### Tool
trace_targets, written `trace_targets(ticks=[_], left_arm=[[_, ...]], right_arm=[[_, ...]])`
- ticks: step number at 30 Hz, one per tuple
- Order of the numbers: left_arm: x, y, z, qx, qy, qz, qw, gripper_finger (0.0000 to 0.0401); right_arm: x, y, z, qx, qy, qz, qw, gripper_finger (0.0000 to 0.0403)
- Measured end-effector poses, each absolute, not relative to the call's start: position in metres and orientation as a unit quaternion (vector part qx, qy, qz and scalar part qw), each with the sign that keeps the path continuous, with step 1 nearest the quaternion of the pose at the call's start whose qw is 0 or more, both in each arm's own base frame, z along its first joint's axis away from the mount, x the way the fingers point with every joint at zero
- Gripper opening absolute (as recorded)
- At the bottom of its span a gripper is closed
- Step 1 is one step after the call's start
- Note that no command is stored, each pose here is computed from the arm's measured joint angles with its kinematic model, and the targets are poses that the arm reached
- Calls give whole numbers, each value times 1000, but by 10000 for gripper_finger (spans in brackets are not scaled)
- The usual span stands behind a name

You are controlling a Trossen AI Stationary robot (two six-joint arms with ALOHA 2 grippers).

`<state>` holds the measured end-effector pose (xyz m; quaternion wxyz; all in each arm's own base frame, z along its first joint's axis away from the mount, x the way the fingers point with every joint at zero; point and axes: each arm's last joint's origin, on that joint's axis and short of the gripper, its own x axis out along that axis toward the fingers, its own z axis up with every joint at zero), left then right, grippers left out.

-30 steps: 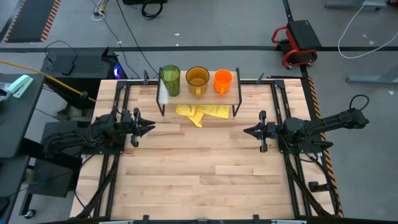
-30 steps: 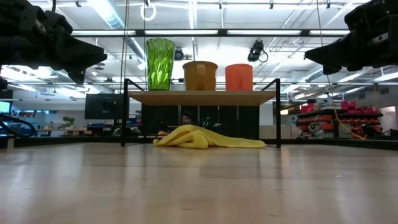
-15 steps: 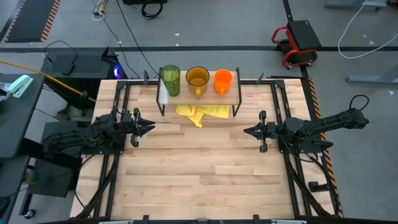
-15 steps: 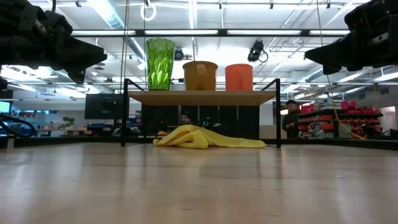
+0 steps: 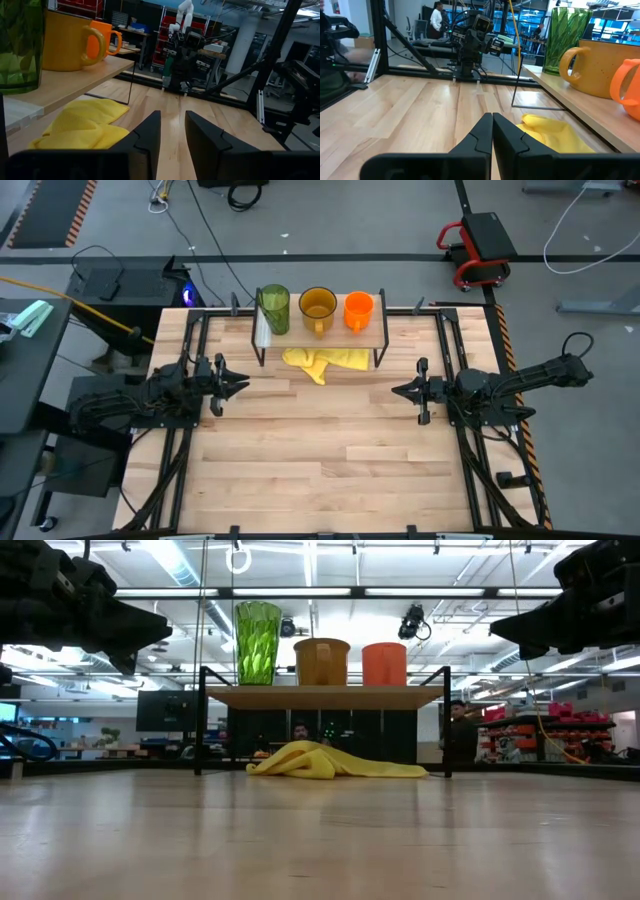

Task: Stack small to large cups/mugs on shelf
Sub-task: Return to Home Position

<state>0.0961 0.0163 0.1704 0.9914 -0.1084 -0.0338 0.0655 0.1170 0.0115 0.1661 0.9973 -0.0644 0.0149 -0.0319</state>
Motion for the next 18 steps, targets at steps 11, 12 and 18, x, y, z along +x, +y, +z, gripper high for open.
trace_targets(ticks=[11,12,18], left_arm=[[96,16,170,-108,-34,66,991,90],[96,16,170,-108,-34,66,991,90],[96,16,170,-108,-34,66,991,94]], right_arm=[[117,11,166,-64,15,-32,997,18],[117,12,166,-64,15,-32,997,18],[117,12,166,-64,15,-32,997,18]])
